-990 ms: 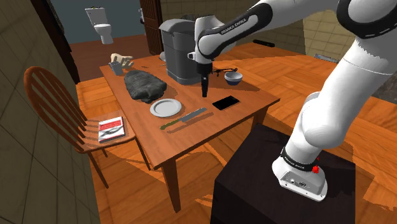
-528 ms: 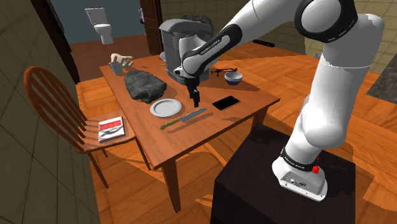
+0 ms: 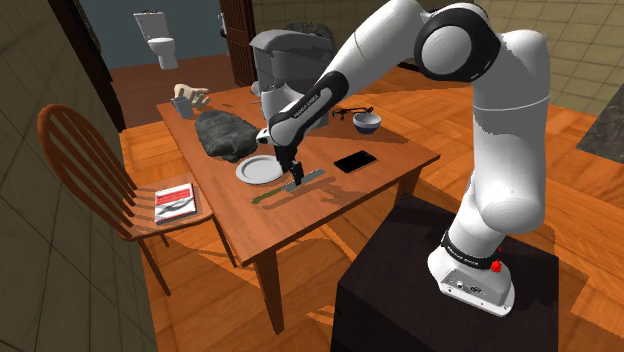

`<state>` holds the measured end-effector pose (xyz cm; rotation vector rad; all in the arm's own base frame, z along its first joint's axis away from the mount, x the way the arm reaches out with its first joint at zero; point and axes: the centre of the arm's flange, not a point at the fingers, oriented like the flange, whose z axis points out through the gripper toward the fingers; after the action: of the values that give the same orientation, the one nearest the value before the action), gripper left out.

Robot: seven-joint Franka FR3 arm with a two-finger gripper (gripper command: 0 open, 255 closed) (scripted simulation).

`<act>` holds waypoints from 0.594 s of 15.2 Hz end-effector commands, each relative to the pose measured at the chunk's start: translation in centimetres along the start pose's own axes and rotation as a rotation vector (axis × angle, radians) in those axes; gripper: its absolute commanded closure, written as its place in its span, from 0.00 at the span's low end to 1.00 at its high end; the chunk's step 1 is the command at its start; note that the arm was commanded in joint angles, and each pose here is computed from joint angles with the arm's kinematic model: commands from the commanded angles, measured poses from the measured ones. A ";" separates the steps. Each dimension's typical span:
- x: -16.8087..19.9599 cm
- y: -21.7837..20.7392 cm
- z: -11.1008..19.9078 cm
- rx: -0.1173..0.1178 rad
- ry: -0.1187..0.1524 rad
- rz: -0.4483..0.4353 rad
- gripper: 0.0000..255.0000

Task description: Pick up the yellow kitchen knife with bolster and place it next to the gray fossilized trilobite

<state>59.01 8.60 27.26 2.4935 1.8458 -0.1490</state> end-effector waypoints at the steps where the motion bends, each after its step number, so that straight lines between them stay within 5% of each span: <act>1: 0.3 -0.1 1.2 -0.001 -0.001 -0.011 0.00; 9: 0.3 -0.1 3.6 -0.001 -0.001 -0.011 0.00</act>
<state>58.82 8.59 23.70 2.4827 1.8584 -0.1502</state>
